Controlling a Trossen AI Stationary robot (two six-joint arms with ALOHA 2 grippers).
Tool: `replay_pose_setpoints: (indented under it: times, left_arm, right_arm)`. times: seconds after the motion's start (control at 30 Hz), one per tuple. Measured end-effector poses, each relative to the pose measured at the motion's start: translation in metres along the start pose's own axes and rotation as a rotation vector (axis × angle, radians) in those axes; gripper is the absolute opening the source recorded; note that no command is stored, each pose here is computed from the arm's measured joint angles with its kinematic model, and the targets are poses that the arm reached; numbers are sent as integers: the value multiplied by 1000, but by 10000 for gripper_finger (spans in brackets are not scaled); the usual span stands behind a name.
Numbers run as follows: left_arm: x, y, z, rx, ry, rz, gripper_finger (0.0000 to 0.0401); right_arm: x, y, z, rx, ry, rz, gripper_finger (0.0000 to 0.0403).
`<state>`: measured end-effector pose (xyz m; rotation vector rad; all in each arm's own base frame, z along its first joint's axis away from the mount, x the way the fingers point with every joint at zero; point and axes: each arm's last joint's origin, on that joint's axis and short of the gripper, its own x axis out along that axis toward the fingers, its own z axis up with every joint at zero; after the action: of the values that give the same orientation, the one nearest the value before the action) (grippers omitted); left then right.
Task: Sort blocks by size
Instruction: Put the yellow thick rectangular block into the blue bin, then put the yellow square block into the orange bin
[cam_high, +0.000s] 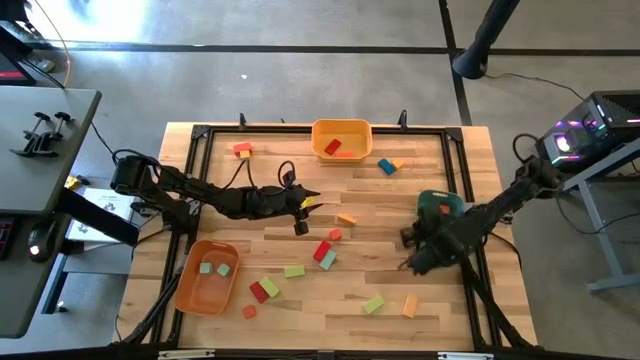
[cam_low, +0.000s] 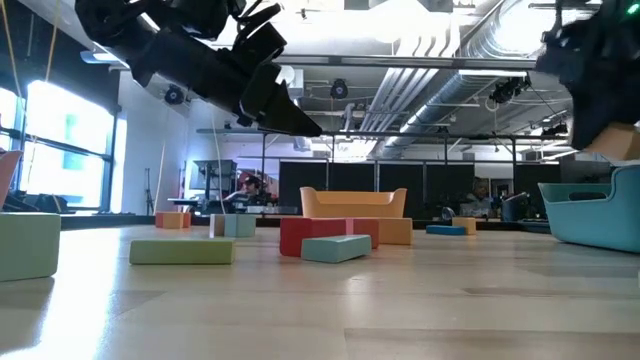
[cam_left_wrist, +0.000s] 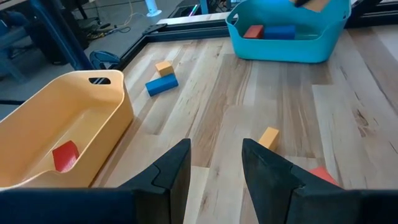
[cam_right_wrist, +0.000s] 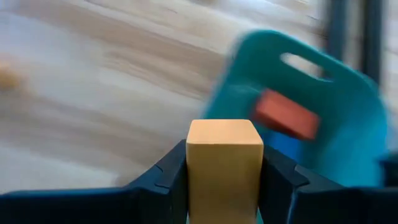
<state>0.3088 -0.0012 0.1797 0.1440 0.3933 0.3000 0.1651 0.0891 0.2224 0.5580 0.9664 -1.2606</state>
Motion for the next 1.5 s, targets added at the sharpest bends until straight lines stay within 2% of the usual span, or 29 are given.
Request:
replay_pose_setpoints:
  times: [0.1, 0.27, 0.37, 0.47, 0.67, 1.03, 1.17, 1.37, 1.5]
  left_arm:
    - [0, 0, 0, -15, 1, 0, 129]
    - [0, 0, 0, -32, 0, 1, 129]
    - [0, 0, 0, -33, 0, 1, 129]
    - [0, 0, 0, -34, -3, 1, 129]
    - [0, 0, 2, -33, -18, 2, 129]
    - [0, 0, 2, -32, -17, 3, 129]
    - [0, 1, 2, -32, -19, 3, 129]
    - [0, 1, 2, -32, -22, 3, 129]
    - [0, 1, 2, -31, -22, 3, 129]
  right_arm:
    - [11, -7, 6, 60, 63, -35, 128]
    - [44, -12, 5, 73, 188, -38, 128]
    - [61, -14, 5, 89, 217, -46, 128]
    - [60, -11, 13, 90, 210, -39, 132]
    - [66, -10, 19, 95, 260, -54, 169]
    - [61, -12, 20, 22, 246, -68, 170]
    - [42, -10, 28, -11, 167, -59, 170]
    - [14, 1, 51, -110, -92, 40, 171]
    - [15, 13, 69, -167, -292, 82, 171]
